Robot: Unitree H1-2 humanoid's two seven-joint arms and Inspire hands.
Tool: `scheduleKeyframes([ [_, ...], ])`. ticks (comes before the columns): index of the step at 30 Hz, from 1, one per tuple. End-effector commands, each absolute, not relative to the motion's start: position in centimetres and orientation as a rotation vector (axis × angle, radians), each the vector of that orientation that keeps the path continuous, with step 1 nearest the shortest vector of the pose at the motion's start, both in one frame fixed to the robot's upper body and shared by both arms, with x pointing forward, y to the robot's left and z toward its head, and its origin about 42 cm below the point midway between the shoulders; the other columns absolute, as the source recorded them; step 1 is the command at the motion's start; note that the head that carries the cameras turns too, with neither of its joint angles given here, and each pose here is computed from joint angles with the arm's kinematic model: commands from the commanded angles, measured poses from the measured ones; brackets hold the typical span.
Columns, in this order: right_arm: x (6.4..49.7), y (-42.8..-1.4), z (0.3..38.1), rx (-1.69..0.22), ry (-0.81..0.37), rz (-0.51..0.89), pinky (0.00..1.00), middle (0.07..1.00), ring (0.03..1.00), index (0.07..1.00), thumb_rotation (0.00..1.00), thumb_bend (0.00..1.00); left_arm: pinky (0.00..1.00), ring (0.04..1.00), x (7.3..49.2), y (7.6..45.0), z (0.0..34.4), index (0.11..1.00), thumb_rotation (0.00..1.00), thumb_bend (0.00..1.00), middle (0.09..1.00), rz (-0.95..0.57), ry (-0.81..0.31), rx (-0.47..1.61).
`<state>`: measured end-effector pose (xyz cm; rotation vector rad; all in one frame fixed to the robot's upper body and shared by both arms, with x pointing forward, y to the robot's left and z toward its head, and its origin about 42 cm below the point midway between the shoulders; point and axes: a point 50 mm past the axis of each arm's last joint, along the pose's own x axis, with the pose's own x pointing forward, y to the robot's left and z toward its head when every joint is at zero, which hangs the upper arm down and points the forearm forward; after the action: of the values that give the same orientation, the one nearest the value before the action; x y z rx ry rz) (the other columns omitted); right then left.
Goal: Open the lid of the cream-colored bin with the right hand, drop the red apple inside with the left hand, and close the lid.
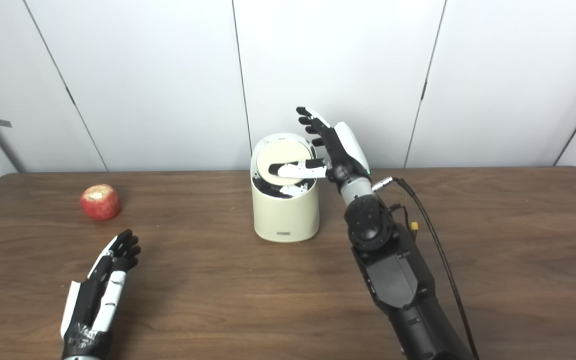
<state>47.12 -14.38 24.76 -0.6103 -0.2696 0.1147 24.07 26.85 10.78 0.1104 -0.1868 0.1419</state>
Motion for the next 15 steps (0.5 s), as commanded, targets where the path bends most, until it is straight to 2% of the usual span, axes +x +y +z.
scheduleKeyframes([
  [1, 47.9, -13.8, 28.5, -0.637, -0.409, 0.096, 0.79, 0.864, 0.861, 0.891, 0.28, 0.89, 0.88, 0.883, 22.4, 25.3, 7.6, 0.917, 0.77, 0.48, 0.894, 0.15, -0.077, 0.05],
  [10, 48.2, -14.3, 28.4, -0.666, -0.428, 0.093, 0.78, 0.87, 0.86, 0.892, 0.23, 0.89, 0.88, 0.879, 22.4, 25.2, 7.7, 0.916, 0.78, 0.47, 0.891, 0.144, -0.084, 0.055],
  [15, 48.2, -14.8, 28.4, -0.656, -0.421, 0.086, 0.72, 0.881, 0.845, 0.889, 0.2, 0.89, 0.88, 0.88, 22.3, 25.2, 7.7, 0.917, 0.77, 0.48, 0.89, 0.142, -0.084, 0.047],
])
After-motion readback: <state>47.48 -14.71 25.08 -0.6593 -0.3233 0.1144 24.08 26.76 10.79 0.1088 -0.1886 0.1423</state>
